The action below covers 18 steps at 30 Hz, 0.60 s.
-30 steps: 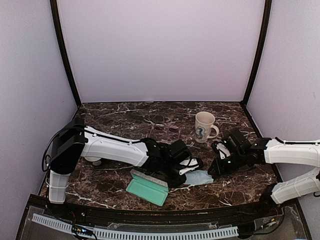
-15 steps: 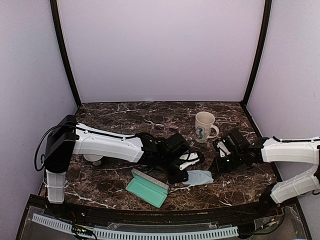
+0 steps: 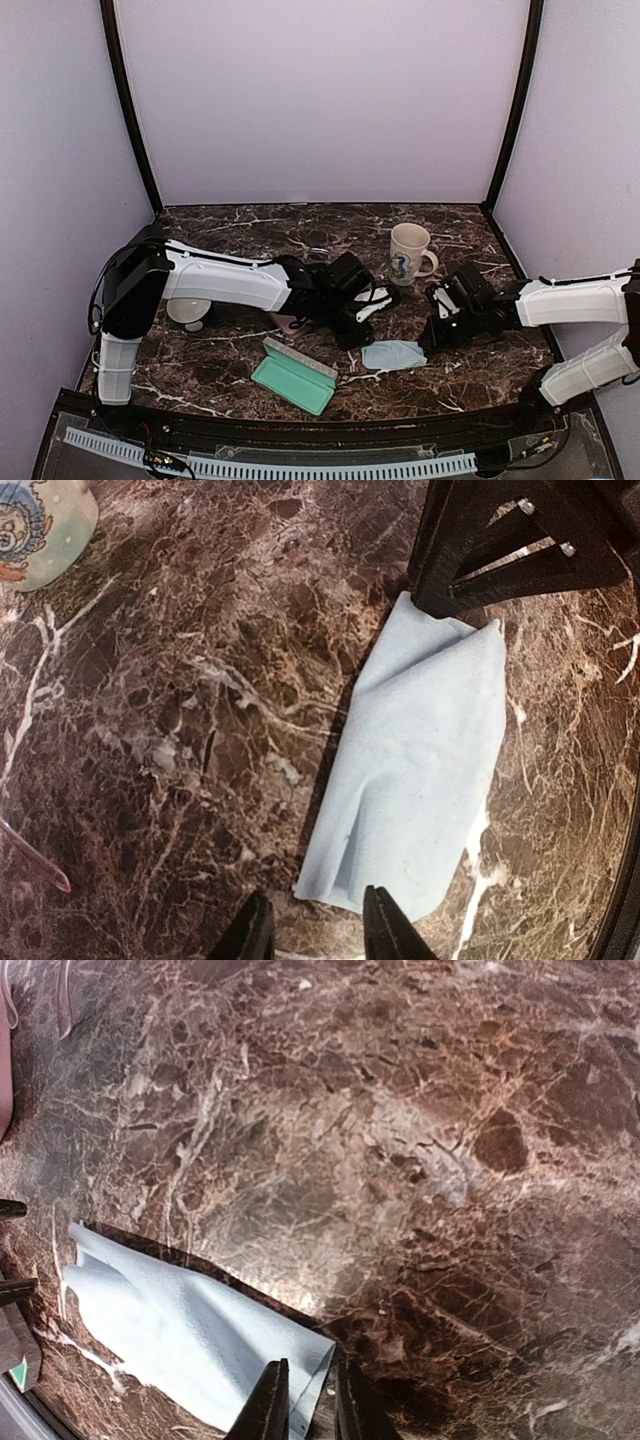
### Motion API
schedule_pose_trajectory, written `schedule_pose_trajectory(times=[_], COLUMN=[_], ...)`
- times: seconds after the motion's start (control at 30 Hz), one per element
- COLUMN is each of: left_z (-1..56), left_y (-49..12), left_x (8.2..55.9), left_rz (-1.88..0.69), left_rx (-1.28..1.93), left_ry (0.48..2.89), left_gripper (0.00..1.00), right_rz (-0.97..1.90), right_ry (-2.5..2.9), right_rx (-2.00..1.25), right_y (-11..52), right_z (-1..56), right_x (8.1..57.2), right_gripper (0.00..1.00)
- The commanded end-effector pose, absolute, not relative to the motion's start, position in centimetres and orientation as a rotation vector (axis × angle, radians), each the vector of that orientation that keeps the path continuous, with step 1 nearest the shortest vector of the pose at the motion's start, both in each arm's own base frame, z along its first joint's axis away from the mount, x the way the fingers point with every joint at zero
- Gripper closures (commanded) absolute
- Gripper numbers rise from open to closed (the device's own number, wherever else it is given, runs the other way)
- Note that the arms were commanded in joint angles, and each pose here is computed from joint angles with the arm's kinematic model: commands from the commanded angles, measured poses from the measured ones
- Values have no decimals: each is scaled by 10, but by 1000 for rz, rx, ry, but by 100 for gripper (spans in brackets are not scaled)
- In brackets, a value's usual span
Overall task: Organize the sunglasses
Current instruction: Smooth out the folded cleaning cloth at the center of the board.
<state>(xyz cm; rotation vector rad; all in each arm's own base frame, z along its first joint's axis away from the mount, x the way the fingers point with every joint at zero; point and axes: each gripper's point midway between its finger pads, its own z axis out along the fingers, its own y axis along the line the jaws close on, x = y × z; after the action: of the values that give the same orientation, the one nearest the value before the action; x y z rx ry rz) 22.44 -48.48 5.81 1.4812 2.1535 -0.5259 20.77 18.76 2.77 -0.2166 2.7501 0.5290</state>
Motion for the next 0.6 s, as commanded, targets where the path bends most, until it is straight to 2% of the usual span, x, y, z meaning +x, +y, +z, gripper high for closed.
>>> schedule_pose_trajectory(times=[0.0, 0.57], left_z=[63, 46], left_y=[-494, -492], left_x=[223, 239], left_rz=[-558, -466], left_rx=[1494, 1448], left_ry=[2122, 2149], left_gripper=[67, 69], right_rz=[560, 587], right_ry=[2742, 2734], right_rx=[-196, -187], right_y=[189, 192], right_z=[25, 21], right_x=[208, 209], right_gripper=[82, 85])
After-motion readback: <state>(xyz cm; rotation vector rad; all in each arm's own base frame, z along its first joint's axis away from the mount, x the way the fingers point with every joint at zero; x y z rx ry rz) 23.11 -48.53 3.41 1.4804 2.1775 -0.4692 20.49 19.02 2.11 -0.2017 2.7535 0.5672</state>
